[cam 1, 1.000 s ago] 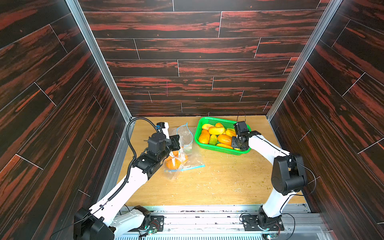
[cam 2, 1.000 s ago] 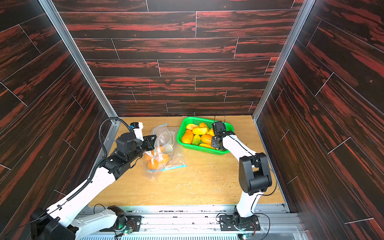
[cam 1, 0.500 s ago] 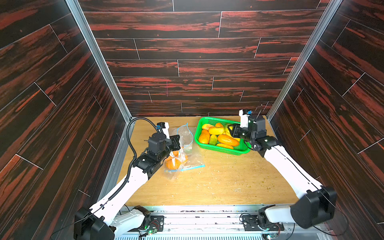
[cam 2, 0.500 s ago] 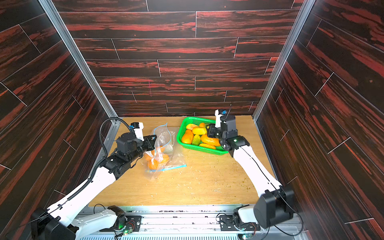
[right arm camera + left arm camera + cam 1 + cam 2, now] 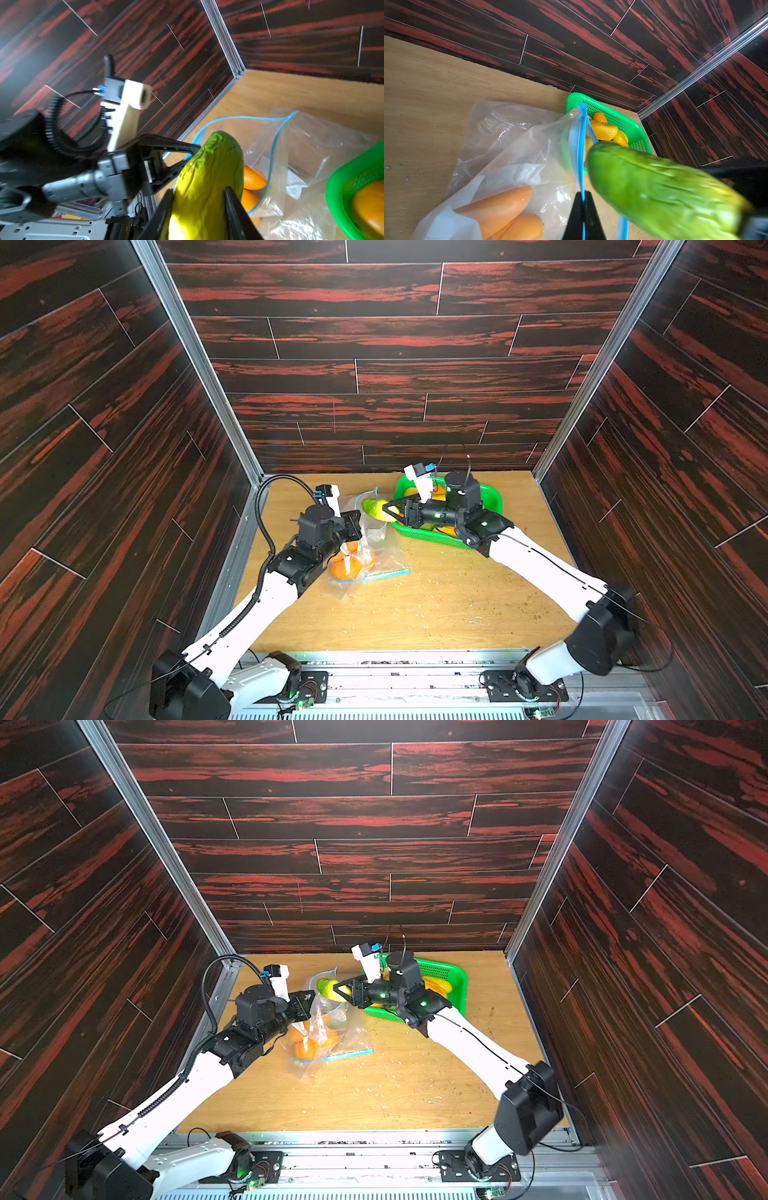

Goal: Place the mango in a zip-top bag and seal the zipper
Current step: Place the mango in the zipper food storage bag, then pick up the mango from the basket.

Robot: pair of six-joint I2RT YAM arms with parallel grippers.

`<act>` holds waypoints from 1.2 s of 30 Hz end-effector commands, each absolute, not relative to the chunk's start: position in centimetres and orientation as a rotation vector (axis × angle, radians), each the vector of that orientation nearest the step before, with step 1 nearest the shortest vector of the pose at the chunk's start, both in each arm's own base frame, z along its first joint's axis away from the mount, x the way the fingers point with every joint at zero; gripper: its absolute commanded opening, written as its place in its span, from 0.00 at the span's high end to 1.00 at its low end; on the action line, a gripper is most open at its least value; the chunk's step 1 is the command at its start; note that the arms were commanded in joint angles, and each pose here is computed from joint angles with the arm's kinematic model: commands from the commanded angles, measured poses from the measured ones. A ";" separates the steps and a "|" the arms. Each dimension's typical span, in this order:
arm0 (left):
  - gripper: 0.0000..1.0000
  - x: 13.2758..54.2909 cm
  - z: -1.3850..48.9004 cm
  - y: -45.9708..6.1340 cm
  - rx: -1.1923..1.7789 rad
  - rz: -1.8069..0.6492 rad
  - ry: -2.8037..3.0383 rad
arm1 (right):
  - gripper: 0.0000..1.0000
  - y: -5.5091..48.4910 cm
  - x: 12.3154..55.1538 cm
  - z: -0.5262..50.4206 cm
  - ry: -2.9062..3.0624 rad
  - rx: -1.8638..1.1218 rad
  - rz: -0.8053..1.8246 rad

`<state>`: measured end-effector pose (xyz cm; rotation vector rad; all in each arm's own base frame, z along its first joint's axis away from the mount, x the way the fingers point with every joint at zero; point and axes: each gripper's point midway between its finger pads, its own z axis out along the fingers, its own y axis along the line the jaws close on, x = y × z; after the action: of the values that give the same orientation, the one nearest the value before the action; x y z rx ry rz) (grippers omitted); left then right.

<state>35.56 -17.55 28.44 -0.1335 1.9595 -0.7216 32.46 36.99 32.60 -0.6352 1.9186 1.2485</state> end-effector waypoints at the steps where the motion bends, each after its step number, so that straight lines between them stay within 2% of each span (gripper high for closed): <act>1: 1.00 35.3 29.7 -17.2 -0.140 -0.728 1.919 | 0.91 37.7 33.2 32.0 1.993 -0.602 1.244; 3: 1.00 35.3 29.7 -17.1 -0.142 -0.726 1.918 | 0.75 37.9 33.9 31.3 2.038 -0.589 1.221; 5: 1.00 35.3 29.6 -17.0 -0.145 -0.723 1.918 | 0.47 38.2 34.1 31.3 2.039 -0.608 1.214; 7: 1.00 35.3 29.5 -17.0 -0.146 -0.721 1.921 | 0.33 37.9 34.2 32.0 2.012 -0.610 1.190; 9: 1.00 35.3 29.4 -17.0 -0.146 -0.722 1.921 | 0.25 37.2 34.5 32.9 1.989 -0.594 1.136; 15: 1.00 35.1 29.4 -16.9 -0.145 -0.720 1.918 | 0.20 31.5 36.8 34.4 1.933 -0.399 0.833; 20: 1.00 35.1 29.5 -16.9 -0.141 -0.720 1.916 | 0.20 22.3 41.7 28.5 2.110 -0.083 0.577; 25: 1.00 35.0 29.5 -16.9 -0.141 -0.726 1.913 | 0.20 17.2 45.6 23.1 2.203 0.087 0.587; 36: 1.00 34.8 29.3 -16.4 -0.149 -0.698 1.922 | 0.20 16.4 53.3 15.9 2.251 -0.018 0.730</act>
<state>35.16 -17.18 28.78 -0.1411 1.9454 -0.7194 51.67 14.78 14.05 0.1056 2.3319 0.6447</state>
